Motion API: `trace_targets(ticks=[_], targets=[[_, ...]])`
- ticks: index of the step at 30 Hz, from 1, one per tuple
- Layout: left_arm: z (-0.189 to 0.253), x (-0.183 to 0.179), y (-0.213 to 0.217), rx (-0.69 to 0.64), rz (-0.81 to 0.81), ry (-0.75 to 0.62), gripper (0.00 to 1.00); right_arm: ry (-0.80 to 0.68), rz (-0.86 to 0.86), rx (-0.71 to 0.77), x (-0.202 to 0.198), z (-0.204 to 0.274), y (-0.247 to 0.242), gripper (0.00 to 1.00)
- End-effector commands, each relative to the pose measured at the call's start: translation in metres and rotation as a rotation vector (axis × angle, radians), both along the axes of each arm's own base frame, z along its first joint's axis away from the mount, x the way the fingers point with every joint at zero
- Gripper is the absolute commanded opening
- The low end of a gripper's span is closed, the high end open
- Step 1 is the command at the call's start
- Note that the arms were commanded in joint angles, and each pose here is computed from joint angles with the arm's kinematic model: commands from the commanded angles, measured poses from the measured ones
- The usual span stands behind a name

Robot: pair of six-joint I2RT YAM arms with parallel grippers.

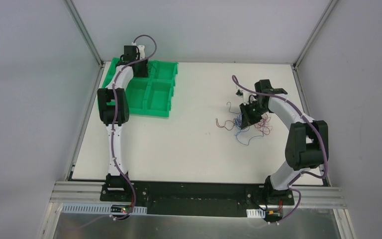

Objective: Untangle the cables

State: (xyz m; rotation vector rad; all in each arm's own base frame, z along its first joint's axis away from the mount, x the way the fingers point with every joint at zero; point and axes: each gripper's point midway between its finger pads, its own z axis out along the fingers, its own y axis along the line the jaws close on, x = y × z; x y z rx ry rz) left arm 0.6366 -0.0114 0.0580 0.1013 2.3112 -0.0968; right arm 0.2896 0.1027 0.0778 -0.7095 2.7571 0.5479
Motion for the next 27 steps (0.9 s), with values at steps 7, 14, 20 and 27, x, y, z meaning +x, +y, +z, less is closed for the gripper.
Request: trace_targets(ticks=[7, 14, 20, 27], targets=[[0.189, -0.002, 0.006, 0.057, -0.053, -0.322, 0.64, -0.044, 0.011, 0.046, -0.006, 0.019, 0.007, 0.0], [0.236, -0.026, -0.002, -0.039, -0.118, -0.38, 0.63, -0.074, 0.005, 0.101, 0.0, 0.031, 0.017, 0.0], [0.265, -0.124, -0.109, -0.493, -0.533, -0.282, 0.82, -0.169, 0.018, 0.309, 0.007, 0.083, 0.052, 0.0], [0.22, -0.252, -0.225, -0.477, -1.003, -0.246, 0.95, -0.236, 0.109, 0.465, -0.002, 0.127, 0.098, 0.0]])
